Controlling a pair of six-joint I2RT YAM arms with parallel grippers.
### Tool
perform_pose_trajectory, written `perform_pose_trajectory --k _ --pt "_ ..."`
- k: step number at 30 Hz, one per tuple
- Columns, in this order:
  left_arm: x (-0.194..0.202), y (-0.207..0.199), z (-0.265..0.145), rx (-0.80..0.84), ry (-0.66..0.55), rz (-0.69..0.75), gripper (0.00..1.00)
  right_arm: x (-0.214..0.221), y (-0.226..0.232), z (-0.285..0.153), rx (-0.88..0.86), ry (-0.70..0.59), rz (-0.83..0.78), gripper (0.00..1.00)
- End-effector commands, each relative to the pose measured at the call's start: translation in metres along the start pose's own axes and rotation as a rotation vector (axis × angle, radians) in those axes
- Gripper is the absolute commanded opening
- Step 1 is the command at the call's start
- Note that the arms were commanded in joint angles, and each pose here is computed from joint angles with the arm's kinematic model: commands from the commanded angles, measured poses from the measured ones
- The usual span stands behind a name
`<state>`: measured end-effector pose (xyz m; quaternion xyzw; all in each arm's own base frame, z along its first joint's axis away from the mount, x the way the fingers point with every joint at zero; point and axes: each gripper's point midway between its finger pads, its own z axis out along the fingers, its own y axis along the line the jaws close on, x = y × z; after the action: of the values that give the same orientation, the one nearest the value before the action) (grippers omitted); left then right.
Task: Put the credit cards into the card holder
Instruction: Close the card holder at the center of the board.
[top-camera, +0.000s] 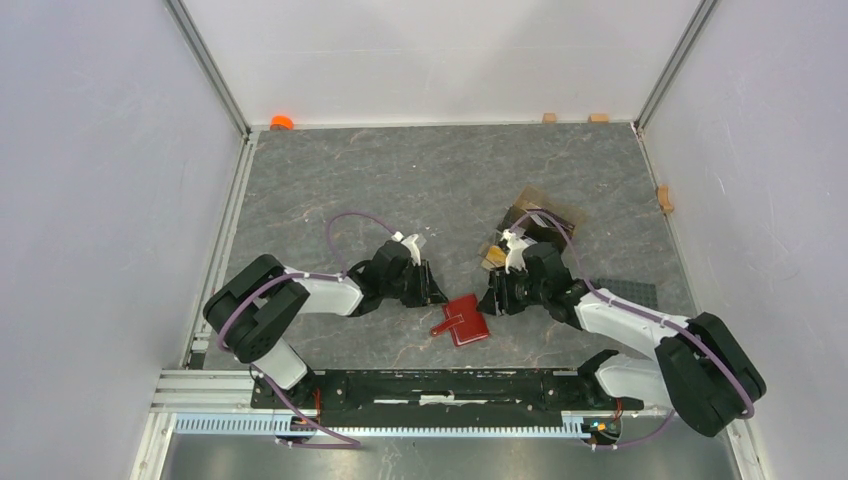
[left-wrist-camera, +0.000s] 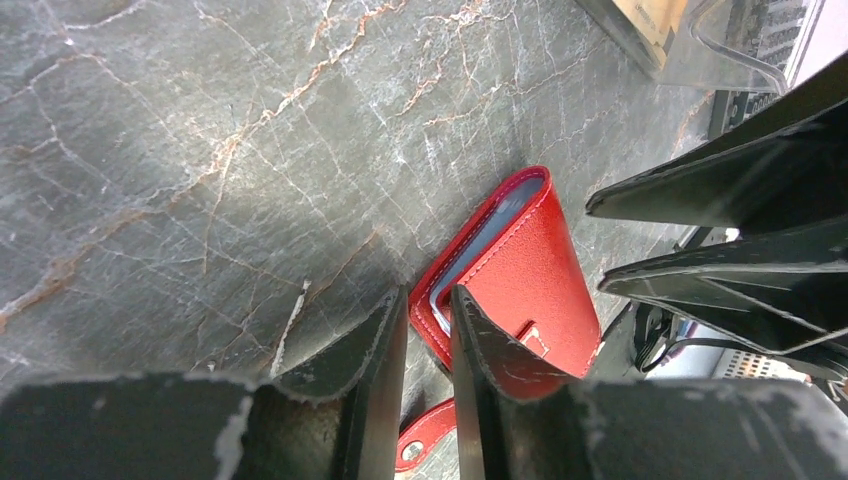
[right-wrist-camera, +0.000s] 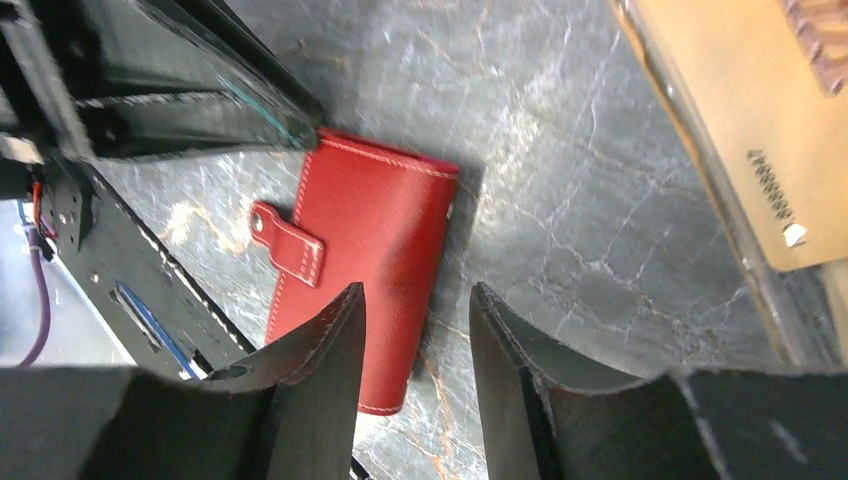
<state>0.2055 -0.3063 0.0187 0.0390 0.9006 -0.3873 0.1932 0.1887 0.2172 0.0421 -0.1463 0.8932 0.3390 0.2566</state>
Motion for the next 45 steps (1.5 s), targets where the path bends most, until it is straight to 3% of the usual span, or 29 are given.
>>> perform_pose_trajectory --k 1,14,22,26,30,33,39,45 --pt "0.036 0.051 -0.007 -0.186 0.083 0.015 0.31 0.015 0.002 0.004 -0.054 0.046 0.027 0.47" --pt "0.045 0.054 -0.011 -0.159 0.074 -0.025 0.22 0.034 0.031 0.017 -0.222 0.041 0.186 0.49" --pt "0.049 0.049 -0.012 -0.109 0.057 -0.053 0.2 0.021 0.054 0.022 -0.317 -0.055 0.293 0.46" --pt "0.047 0.046 -0.014 -0.096 0.046 -0.048 0.2 0.014 0.057 0.025 -0.322 -0.09 0.307 0.37" --pt "0.042 0.039 -0.017 -0.077 0.031 -0.04 0.21 0.006 0.06 0.027 -0.318 -0.12 0.284 0.1" --pt "0.029 0.027 -0.025 -0.071 0.016 -0.021 0.33 -0.001 0.057 0.026 -0.28 -0.133 0.229 0.0" --pt "-0.027 -0.003 -0.078 -0.132 -0.054 0.079 0.75 -0.054 0.037 0.017 0.007 -0.173 -0.139 0.0" --pt "-0.085 -0.005 -0.148 -0.16 -0.16 0.085 0.88 -0.102 0.055 0.005 0.221 -0.213 -0.62 0.0"
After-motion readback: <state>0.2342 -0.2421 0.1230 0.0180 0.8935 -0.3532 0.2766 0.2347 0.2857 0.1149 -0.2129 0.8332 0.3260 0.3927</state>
